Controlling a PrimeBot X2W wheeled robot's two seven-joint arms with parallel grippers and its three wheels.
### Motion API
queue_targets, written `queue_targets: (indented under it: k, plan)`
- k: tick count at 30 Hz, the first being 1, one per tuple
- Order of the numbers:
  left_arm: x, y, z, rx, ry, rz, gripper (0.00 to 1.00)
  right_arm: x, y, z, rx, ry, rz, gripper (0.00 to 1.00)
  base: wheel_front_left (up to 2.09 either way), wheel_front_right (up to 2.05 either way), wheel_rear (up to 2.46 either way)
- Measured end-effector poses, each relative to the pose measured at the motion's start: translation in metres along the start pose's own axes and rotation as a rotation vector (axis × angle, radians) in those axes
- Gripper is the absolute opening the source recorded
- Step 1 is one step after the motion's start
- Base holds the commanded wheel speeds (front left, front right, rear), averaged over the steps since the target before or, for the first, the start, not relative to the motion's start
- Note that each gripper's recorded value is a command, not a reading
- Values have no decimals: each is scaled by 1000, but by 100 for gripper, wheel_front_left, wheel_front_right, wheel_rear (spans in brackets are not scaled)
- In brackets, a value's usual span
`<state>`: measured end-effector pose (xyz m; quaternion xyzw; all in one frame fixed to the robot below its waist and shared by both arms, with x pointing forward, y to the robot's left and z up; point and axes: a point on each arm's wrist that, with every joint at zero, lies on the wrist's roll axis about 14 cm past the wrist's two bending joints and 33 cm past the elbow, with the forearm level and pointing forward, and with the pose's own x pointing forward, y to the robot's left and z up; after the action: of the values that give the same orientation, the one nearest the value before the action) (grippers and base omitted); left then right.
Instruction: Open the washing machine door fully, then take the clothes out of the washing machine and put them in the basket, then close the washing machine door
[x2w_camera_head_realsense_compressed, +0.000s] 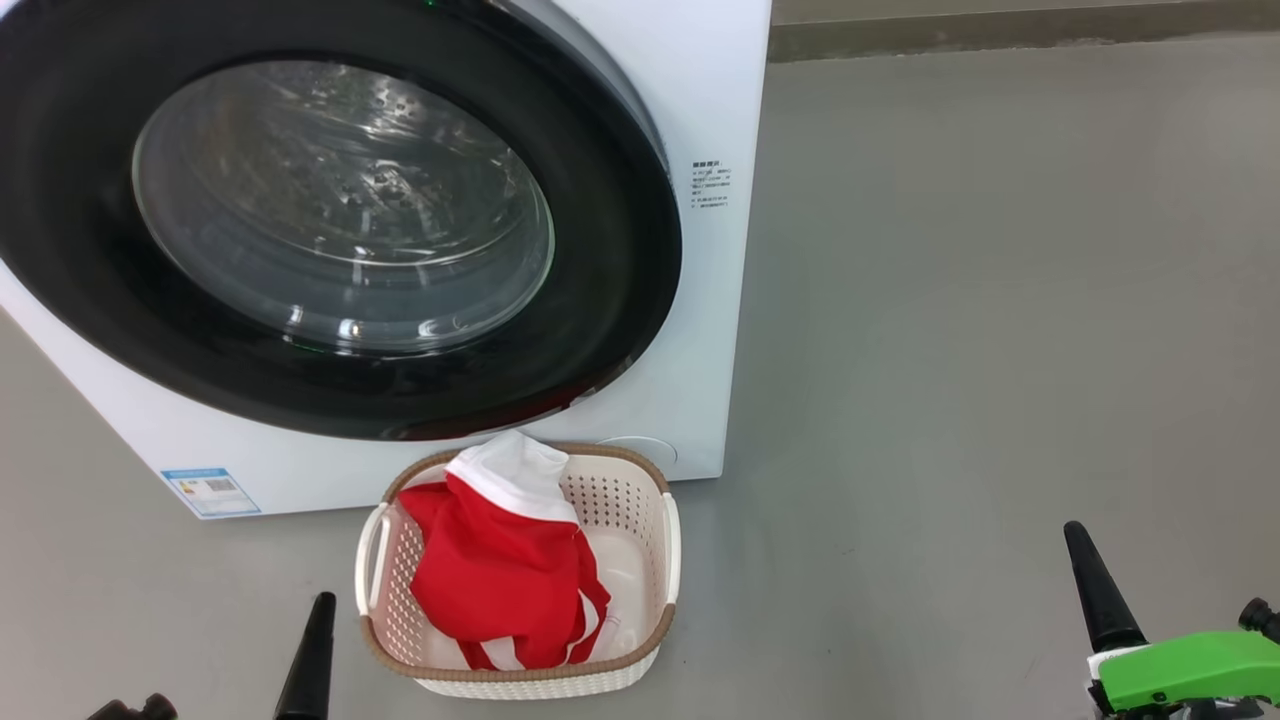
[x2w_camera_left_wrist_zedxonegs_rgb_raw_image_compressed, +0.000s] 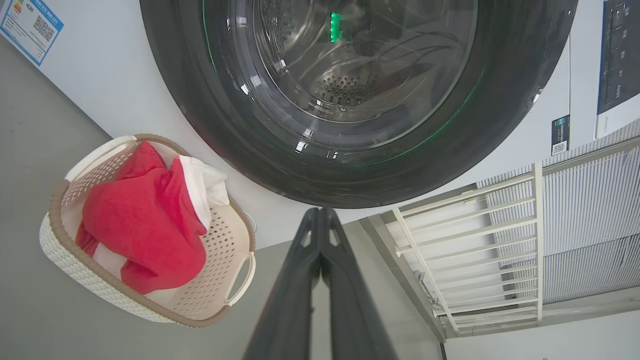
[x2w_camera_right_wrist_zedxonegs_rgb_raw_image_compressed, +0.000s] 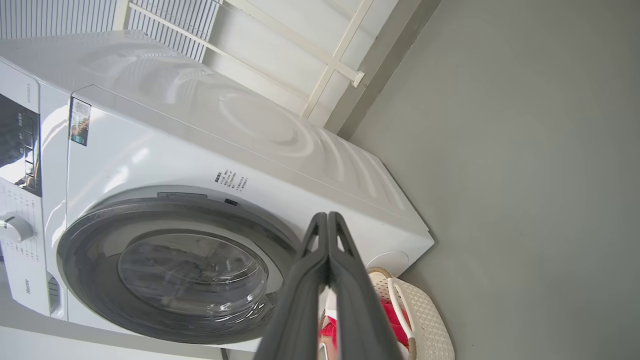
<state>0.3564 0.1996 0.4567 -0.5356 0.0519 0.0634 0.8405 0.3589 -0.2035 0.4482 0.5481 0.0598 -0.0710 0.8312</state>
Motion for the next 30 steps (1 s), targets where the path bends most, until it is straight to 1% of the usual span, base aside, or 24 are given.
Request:
queue_targets:
  k: [9,30]
  plan:
    - [3,-5,-1,-110,13,-14,0,1,5,3,106,1,14,0,0,0,0]
    - [11,-21,-2,-329,44,-62,0,7,22,11,307,5,70,0,0,0,0]
